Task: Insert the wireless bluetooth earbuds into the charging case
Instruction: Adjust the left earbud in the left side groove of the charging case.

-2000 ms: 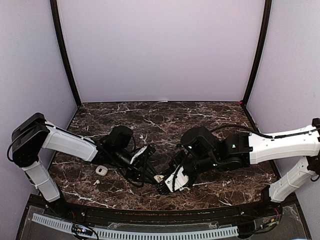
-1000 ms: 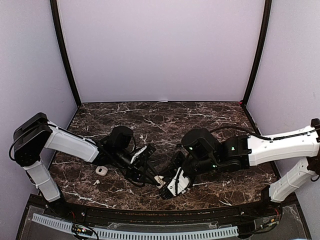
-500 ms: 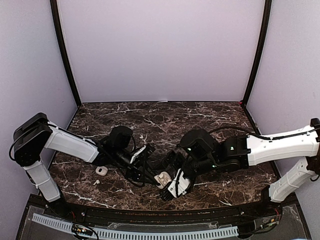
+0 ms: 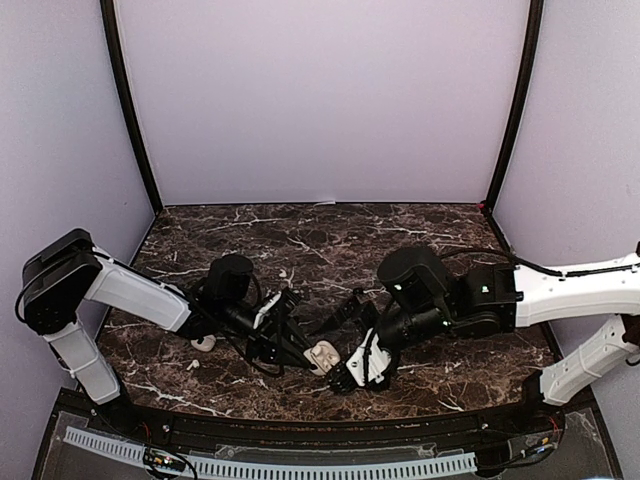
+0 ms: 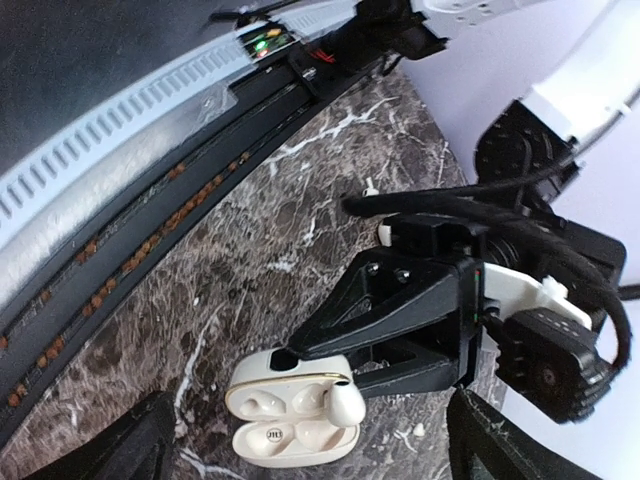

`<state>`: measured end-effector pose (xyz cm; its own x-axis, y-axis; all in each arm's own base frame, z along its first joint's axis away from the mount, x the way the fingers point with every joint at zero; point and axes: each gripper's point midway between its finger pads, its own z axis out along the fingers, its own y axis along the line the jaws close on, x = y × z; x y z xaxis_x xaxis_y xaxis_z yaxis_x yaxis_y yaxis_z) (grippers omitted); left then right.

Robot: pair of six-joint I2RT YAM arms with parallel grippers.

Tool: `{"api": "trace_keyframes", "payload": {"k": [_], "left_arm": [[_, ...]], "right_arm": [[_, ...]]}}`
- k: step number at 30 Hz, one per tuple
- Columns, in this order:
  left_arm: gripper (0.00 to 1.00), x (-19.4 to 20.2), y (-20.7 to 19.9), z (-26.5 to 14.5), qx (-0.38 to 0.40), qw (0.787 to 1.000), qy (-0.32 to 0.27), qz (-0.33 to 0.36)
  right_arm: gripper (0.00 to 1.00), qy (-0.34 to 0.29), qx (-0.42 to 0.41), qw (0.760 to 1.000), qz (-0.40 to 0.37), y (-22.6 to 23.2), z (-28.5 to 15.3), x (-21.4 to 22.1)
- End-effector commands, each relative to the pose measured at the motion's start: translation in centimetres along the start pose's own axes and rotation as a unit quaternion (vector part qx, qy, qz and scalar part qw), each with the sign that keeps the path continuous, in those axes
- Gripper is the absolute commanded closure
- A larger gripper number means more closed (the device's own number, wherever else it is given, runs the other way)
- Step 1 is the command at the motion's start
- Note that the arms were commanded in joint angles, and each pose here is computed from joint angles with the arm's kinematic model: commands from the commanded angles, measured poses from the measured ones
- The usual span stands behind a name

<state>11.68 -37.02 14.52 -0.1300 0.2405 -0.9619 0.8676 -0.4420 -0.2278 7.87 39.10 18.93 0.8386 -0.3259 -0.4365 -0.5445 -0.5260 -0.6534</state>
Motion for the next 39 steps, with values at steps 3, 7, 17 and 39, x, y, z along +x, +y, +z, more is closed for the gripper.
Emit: {"api": "trace_keyframes", "payload": {"k": [3,7,17,39], "left_arm": [[1.0,-2.5,0.6,-0.9,-0.056,0.997,-0.03,0.055],[1.0,-3.0,1.2,-1.2,-0.085,0.993,-0.043,0.072],[1.0,-4.2,4.4,-2.2,-0.184,0.977,-0.07,0.083],[1.0,-3.7,6.0,-2.9,-0.235,0.966,-0.06,0.086]], "right_arm": [[0.01,-0.068,0.114,0.969,0.206,-6.5,-3.3,-2.4],[0.01,-0.021,0.243,0.9,0.361,-11.5,-5.5,0.6],[0.26,-0.04,0.243,0.816,0.523,-11.6,-6.5,1.2],[1.0,-0.002,0.214,0.73,0.649,-9.8,-1.6,5.0]]}}
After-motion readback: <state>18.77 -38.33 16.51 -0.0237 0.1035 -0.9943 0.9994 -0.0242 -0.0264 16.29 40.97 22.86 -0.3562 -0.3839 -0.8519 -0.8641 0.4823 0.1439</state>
